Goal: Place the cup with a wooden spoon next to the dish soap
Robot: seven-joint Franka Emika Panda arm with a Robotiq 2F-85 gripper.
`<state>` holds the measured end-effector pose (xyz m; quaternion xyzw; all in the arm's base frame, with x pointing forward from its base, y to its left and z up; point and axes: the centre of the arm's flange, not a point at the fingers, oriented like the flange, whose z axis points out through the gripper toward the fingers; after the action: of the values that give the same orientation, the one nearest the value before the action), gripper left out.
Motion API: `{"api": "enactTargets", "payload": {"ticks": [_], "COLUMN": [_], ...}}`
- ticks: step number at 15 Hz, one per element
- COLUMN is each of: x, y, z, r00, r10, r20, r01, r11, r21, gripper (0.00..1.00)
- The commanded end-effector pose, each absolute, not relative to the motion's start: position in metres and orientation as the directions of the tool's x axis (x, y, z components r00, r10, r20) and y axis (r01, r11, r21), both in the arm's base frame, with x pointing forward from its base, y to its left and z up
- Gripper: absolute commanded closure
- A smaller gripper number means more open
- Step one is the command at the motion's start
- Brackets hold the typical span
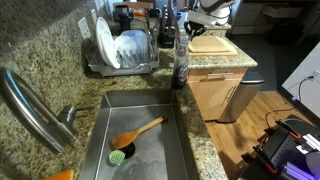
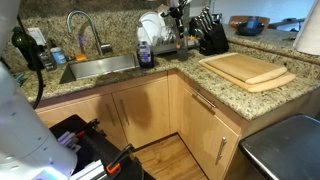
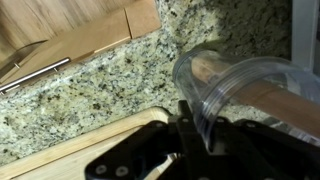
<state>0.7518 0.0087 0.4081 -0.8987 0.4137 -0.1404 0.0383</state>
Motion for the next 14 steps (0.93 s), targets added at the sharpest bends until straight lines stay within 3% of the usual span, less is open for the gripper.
{"api": "enactTargets", "payload": {"ticks": [1,4,5,6,8,9,14], "x": [0.762,0.763,0.739,0.739,0.739,0.739,0.737], "y": [0.014,0.024,0.027,0.029,0.03,0.03,0.08], "z": [0.401,0.389,0.382,0.378,0.374,0.374,0.362], "r00": [0.673,0.68,0.68,0.681,0.681,0.681,0.724], "r10": [-0.738,-0.723,-0.731,-0.73,-0.73,-0.73,-0.69], "r20": [0.045,-0.123,-0.049,-0.064,-0.064,-0.064,-0.004], "r01": [-0.728,-0.733,-0.732,-0.733,-0.732,-0.732,-0.678], "r11": [-0.671,-0.675,-0.675,-0.676,-0.677,-0.677,-0.71], "r21": [-0.141,-0.087,-0.092,-0.082,-0.078,-0.078,-0.191], "gripper": [0.97,0.97,0.97,0.88,0.88,0.97,0.97]}}
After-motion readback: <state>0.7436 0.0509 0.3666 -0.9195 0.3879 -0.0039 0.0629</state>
